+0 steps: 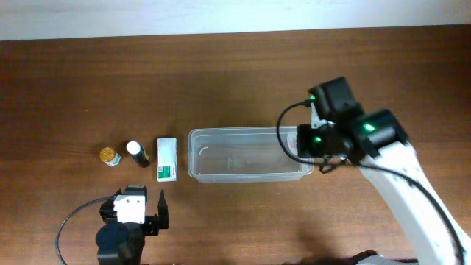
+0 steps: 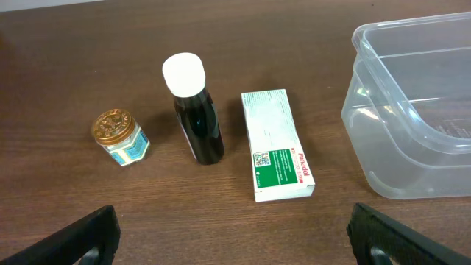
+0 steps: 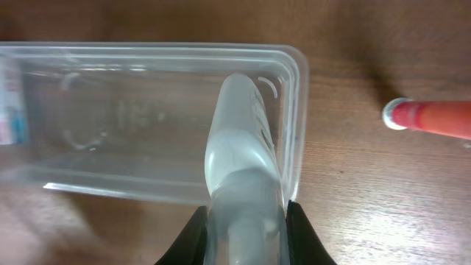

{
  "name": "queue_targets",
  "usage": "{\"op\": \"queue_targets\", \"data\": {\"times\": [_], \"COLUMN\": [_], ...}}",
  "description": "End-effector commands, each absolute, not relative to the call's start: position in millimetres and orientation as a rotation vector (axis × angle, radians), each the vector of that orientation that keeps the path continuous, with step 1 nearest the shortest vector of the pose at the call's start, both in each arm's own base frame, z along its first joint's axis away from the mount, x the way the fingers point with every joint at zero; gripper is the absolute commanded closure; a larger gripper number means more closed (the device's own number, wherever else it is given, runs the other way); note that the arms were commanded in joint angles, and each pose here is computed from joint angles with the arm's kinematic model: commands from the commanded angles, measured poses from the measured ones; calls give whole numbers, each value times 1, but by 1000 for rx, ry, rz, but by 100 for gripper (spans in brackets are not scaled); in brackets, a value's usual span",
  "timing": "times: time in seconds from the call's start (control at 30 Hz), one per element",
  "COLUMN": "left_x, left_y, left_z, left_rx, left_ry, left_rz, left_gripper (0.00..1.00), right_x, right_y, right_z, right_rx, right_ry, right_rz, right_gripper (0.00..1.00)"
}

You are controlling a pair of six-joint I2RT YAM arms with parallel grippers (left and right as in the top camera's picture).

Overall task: Pack container
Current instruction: 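Lift the white bottle and lower it into the container's right end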

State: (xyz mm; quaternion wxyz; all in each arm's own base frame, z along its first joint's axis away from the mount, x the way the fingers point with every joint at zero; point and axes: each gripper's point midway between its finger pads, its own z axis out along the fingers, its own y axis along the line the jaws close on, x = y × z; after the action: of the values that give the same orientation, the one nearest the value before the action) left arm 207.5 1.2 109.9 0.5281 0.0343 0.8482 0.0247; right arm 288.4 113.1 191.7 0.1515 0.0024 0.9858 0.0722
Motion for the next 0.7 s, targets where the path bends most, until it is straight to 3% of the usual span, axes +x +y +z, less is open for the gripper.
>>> {"op": "queue_targets", "data": {"times": [0.0,0.37,0.47,0.53,0.67], "left_x": [208,208,208,208,208], "left_y": [0,0,0,0,0], "left_z": [110,110,110,110,110], "left_rx": [94,94,94,94,94], "left_ry": [2019,2019,2019,2019,2019], "left_rz": [54,54,54,54,54], "left_gripper": [0,0,0,0,0], "right_x": [309,329,330,330,330], "right_y": [119,132,134,134,132], "right_z": [168,112,117,126,160], "right_rx": [56,93,90,88,89], "right_ry": [2873,2988,2974,2947,2851], "right_rz": [154,144,168,182,229], "right_gripper": [92,89,74,58,48]}}
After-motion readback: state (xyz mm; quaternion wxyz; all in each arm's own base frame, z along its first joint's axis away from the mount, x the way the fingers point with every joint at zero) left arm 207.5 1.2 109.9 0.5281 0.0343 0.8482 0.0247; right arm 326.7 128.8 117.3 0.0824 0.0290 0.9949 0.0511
